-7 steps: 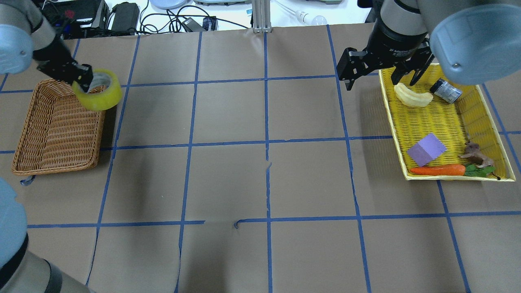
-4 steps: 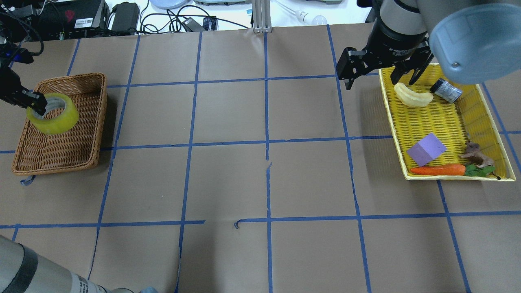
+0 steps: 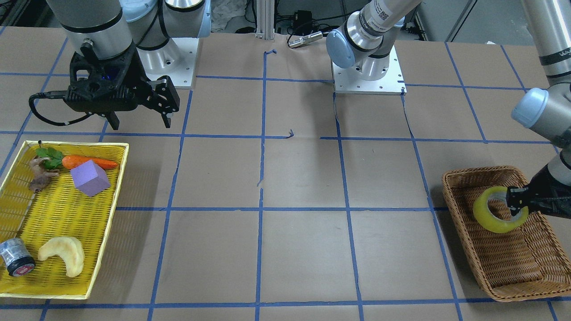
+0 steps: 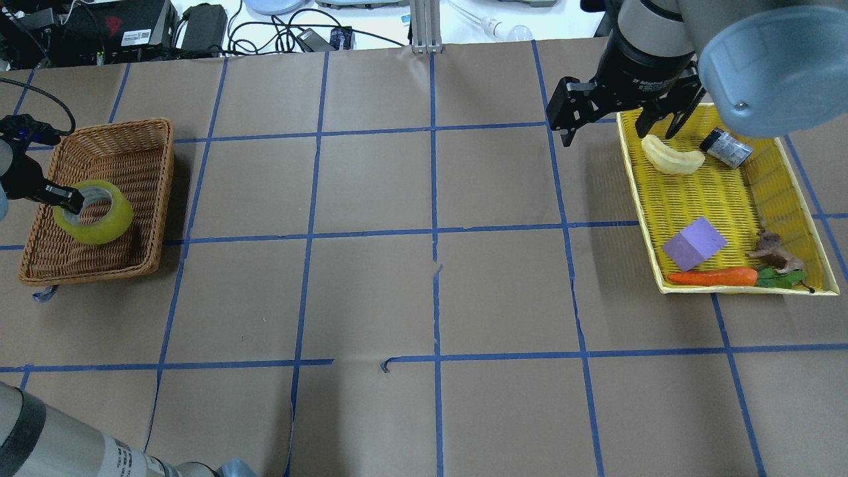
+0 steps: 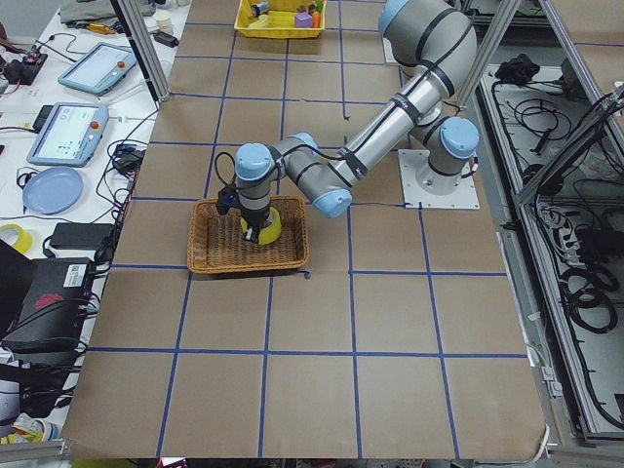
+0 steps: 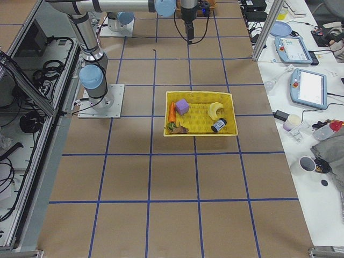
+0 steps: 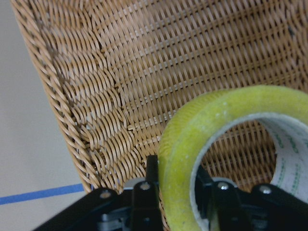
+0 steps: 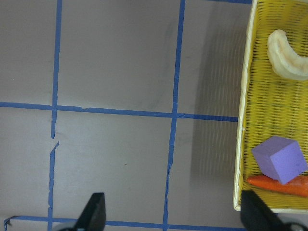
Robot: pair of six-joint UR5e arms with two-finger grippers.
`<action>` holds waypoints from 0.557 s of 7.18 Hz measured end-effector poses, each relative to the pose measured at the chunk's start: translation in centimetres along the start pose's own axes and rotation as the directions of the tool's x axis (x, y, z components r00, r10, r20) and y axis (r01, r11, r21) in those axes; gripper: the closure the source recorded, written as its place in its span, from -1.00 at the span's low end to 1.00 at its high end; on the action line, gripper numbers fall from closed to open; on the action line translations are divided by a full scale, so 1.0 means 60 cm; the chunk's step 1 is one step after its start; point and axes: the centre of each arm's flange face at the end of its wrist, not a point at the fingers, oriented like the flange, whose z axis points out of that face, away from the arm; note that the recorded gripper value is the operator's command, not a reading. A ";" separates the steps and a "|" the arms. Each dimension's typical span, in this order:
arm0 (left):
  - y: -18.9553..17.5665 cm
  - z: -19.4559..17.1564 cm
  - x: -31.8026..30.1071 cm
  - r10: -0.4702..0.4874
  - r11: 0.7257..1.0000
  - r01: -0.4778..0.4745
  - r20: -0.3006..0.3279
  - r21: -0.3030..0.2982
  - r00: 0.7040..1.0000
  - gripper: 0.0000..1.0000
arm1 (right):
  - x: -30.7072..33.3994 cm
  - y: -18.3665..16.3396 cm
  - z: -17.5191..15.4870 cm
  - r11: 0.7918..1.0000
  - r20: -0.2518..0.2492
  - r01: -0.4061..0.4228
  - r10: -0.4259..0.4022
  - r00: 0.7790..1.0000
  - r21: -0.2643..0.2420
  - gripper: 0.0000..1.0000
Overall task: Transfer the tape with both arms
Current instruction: 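Lower the tape roll into the wicker basket and open the left gripper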
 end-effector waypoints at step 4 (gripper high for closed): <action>-0.013 -0.006 -0.003 -0.001 0.998 0.003 -0.024 0.058 1.000 -0.77 | 0.000 0.000 -0.001 1.000 0.000 0.000 0.000 1.000 0.002 -1.00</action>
